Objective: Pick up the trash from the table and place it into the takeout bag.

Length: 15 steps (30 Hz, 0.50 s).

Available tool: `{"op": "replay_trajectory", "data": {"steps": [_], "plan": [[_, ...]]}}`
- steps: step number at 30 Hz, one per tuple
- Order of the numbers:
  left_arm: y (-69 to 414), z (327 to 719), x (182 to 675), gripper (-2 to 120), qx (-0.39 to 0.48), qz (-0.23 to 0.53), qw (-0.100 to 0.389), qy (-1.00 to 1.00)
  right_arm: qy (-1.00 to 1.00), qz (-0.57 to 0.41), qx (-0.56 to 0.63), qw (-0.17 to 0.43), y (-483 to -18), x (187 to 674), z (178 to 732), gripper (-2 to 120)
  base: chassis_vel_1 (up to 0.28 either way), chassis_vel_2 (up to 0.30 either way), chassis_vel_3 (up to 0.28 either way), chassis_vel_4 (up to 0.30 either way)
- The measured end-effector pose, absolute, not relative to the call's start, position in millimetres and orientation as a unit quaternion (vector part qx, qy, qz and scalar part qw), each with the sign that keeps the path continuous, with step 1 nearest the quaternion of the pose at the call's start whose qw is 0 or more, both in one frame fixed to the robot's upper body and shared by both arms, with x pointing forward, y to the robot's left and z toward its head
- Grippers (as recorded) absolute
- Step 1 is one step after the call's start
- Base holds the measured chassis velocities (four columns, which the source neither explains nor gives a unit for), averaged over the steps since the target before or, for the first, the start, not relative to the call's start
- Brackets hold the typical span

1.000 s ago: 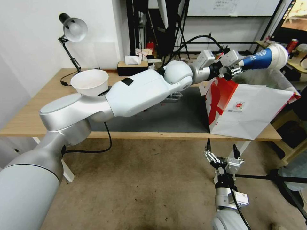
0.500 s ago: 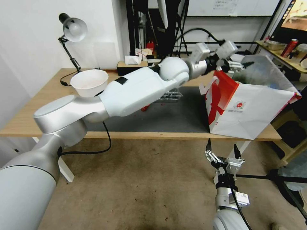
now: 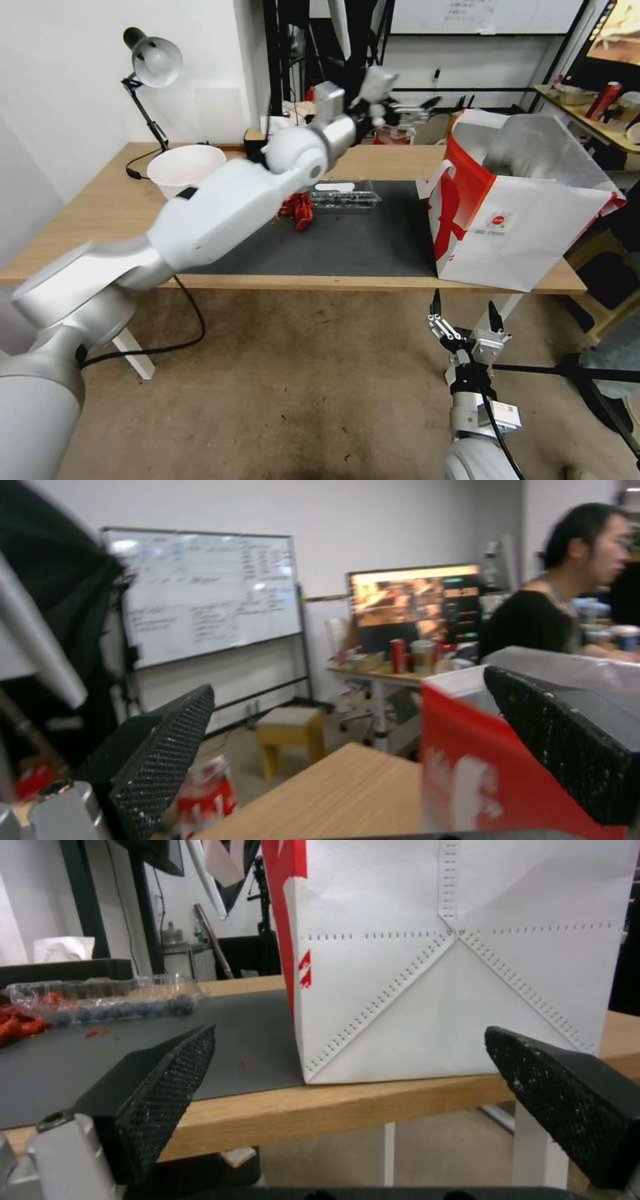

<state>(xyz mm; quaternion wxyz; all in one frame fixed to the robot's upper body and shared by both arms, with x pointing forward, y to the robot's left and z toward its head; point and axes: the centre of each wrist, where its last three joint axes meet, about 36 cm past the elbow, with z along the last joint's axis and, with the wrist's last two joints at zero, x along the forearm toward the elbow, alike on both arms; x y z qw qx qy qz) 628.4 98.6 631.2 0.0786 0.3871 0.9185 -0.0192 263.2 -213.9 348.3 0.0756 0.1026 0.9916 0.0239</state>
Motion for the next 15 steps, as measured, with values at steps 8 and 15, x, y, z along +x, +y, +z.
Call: {"op": "replay_trajectory", "data": {"steps": [8,15], "plan": [[155.2,604.1,610.2,100,0.328,-0.044,0.051,0.942,0.992,0.023,0.102,0.076,-214.4,263.5,349.4,100,0.0,0.0,0.0,0.0],[210.1,589.0,590.5,100,0.28,-0.066,0.046,0.957,0.992,0.022,0.098,0.074,-213.8,263.2,349.4,100,0.0,0.0,0.0,0.0]]}}
